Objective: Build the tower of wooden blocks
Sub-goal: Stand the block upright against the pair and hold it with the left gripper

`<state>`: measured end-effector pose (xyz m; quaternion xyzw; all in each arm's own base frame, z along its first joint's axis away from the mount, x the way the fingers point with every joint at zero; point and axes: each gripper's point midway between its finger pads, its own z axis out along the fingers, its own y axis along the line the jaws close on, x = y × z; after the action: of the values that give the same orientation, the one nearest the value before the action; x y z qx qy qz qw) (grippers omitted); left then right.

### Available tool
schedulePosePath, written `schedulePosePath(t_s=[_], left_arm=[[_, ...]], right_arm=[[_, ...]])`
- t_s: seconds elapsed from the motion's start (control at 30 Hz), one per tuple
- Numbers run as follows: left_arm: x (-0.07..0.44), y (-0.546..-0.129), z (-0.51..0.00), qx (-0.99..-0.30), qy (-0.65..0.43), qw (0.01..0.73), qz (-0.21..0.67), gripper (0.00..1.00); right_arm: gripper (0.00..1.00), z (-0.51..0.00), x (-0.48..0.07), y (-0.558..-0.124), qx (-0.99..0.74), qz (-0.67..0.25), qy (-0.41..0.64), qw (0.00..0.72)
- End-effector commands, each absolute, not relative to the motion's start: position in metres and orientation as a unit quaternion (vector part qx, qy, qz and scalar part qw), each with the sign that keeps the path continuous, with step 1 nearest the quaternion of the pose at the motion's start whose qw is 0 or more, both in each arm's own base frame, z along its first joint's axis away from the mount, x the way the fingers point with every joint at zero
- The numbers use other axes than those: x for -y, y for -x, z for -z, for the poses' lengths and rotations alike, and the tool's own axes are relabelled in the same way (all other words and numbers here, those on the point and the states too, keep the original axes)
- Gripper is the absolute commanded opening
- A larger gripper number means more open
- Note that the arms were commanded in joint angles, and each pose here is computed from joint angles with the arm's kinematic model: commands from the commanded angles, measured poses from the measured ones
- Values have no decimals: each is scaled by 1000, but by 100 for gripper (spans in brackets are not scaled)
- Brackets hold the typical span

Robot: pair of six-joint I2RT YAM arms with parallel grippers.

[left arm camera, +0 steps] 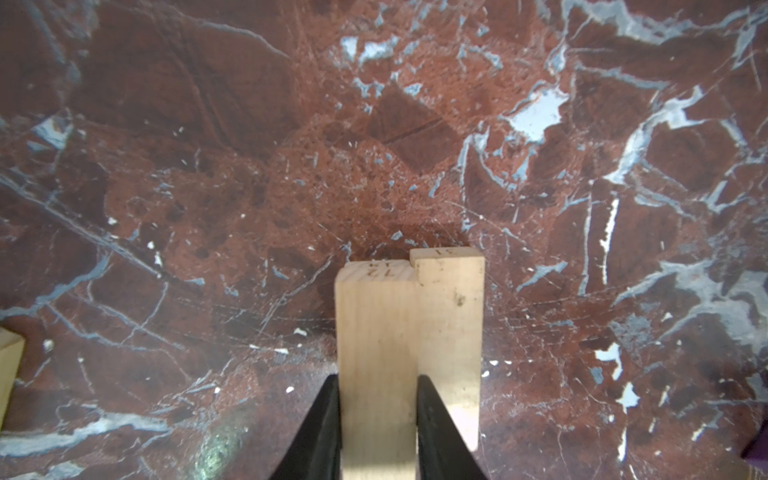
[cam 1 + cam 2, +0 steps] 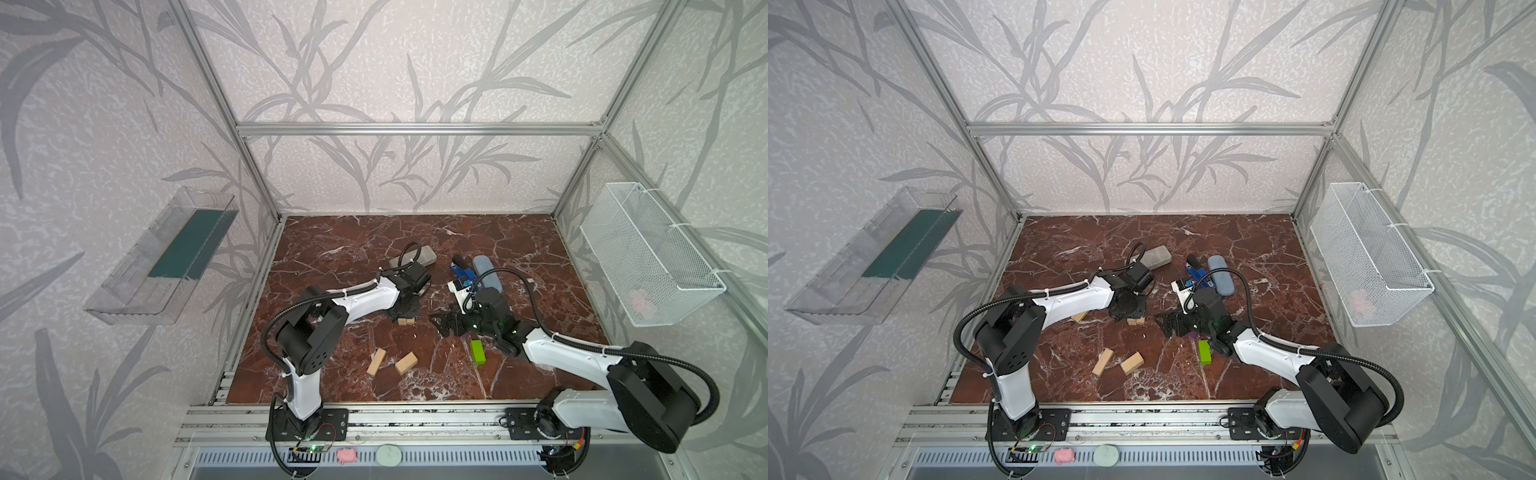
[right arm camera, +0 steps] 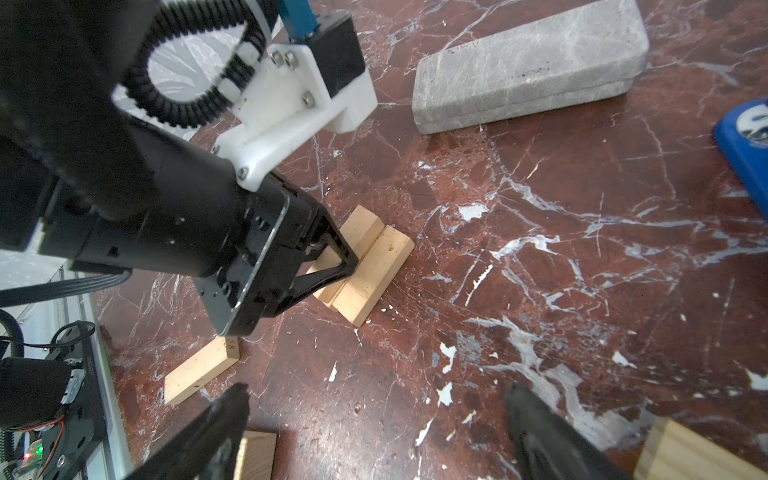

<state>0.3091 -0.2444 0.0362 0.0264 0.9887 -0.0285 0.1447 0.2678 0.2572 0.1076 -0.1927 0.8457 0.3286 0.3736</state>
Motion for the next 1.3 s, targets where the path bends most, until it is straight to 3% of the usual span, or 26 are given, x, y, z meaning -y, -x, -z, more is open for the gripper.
schedulePosePath(t_s=[0.0, 0.53, 0.83, 1.27], left_arm=[[246, -312, -39, -989, -20, 146, 24, 31], [247, -310, -38, -989, -18, 142, 26, 33], [248, -311, -38, -989, -17, 142, 27, 27], [249, -311, -38, -989, -19, 140, 29, 31]], right_arm=[[95, -118, -257, -268, -834, -339, 193, 389], [95, -119, -257, -268, -834, -340, 193, 389], [95, -118, -258, -268, -834, -341, 194, 387], [95, -119, -257, -268, -834, -342, 193, 387]])
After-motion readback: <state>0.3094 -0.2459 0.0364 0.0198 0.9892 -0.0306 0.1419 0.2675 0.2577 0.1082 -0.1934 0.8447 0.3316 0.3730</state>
